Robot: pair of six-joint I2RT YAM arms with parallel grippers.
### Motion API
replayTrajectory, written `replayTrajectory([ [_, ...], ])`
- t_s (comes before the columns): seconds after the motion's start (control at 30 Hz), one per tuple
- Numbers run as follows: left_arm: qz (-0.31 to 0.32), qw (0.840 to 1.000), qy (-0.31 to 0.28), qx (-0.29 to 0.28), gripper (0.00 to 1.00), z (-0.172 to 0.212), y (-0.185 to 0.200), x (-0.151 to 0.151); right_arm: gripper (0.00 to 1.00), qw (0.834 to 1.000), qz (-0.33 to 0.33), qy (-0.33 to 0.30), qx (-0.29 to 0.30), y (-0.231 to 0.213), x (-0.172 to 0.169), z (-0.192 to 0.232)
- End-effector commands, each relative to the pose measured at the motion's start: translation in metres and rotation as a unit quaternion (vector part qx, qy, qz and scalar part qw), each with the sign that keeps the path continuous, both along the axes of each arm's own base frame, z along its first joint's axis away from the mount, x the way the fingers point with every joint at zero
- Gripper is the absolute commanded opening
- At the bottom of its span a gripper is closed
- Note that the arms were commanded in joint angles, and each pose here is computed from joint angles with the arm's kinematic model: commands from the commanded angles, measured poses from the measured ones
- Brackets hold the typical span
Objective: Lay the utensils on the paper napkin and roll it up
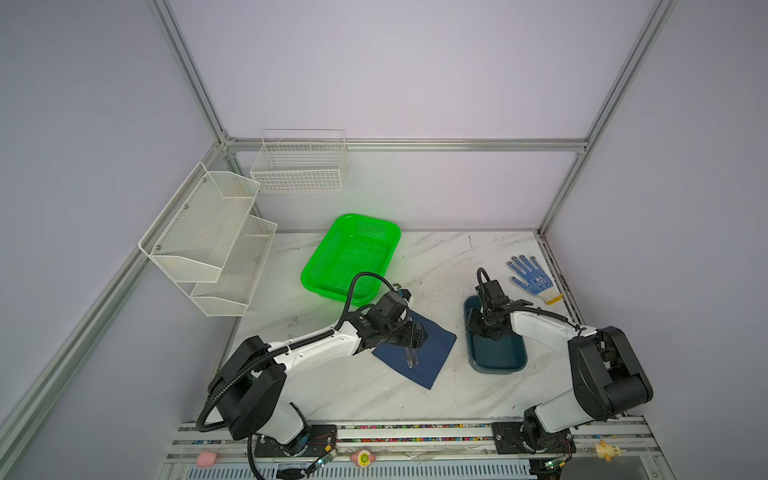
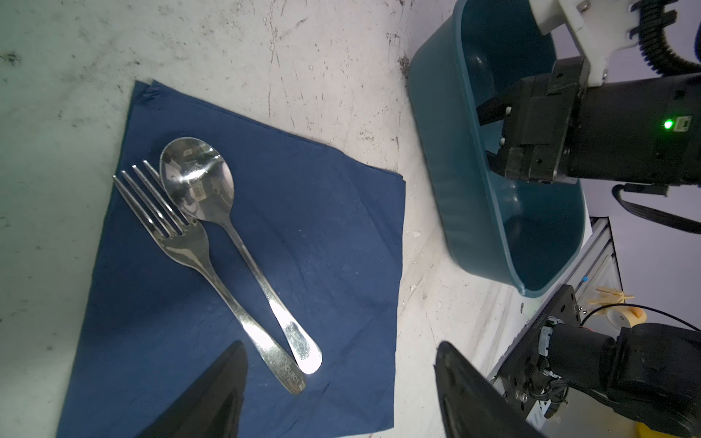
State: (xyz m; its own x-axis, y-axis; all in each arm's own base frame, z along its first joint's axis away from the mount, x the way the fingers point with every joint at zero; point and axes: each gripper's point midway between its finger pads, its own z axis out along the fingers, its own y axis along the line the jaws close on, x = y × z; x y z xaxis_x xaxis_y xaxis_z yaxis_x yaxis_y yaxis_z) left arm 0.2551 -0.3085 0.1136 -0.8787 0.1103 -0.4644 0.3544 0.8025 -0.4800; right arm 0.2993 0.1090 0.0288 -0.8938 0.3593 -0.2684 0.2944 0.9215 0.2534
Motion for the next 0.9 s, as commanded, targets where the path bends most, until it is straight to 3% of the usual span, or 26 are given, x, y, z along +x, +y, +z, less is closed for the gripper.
replayTrajectory([
  [0.0,-0.003,0.998,-0.052,-0.042,0.77,0.05,-0.014,0.016,0.08,0.998,0.012,0.057,0.011,0.003,-0.032,-0.016],
  [0.27,-0.003,0.998,-0.051,-0.043,0.77,0.049,-0.014,0.015,0.12,0.997,0.023,0.071,0.029,0.009,-0.039,-0.019],
  [0.47,-0.007,0.998,-0.052,-0.045,0.77,0.051,-0.015,0.015,0.21,0.999,-0.006,0.023,0.046,0.01,-0.024,0.01],
  [0.67,-0.009,0.997,-0.053,-0.047,0.77,0.052,-0.016,0.015,0.25,0.998,0.003,0.02,0.064,0.014,-0.025,0.012],
  [0.87,-0.01,0.998,-0.05,-0.047,0.77,0.05,-0.017,0.014,0.27,0.999,-0.006,0.043,0.016,-0.002,-0.031,-0.001],
])
